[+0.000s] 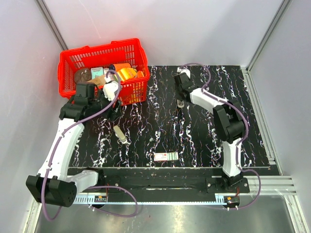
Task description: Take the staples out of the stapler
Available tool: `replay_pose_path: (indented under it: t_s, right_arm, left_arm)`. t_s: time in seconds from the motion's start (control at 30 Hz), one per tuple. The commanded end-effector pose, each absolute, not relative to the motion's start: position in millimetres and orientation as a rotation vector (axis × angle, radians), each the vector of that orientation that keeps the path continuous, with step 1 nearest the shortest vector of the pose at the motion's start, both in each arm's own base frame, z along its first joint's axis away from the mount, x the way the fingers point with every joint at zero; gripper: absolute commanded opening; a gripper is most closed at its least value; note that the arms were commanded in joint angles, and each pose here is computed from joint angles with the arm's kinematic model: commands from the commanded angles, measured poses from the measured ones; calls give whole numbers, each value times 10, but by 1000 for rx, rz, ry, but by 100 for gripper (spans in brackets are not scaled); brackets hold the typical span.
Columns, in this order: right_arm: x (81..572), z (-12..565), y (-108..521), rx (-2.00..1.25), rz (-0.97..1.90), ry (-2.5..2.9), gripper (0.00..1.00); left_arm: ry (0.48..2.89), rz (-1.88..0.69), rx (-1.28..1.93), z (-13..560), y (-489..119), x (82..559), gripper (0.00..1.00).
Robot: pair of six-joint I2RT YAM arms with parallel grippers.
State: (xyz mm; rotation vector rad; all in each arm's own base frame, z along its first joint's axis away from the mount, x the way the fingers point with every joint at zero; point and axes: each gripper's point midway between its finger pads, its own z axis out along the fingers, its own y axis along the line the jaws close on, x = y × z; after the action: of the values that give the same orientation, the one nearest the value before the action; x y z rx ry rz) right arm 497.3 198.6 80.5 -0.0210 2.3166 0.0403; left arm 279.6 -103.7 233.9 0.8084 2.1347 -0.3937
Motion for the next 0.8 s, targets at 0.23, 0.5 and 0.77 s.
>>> replay_pose_path:
  t_s: [0.23, 0.5, 0.77]
  right_arm:
    - [4214, 772, 2463, -124, 92, 2322, 0]
    - [3761, 748, 2419, -143, 127, 2366, 0]
    - [3699, 908, 2422, -139, 158, 2377, 56]
  left_arm:
    - [2074, -294, 787, 2574, -879, 2628, 66]
    - [2082, -288, 777, 2496, -858, 2574, 66]
    - [2086, -279, 777, 2437, -843, 2566, 67]
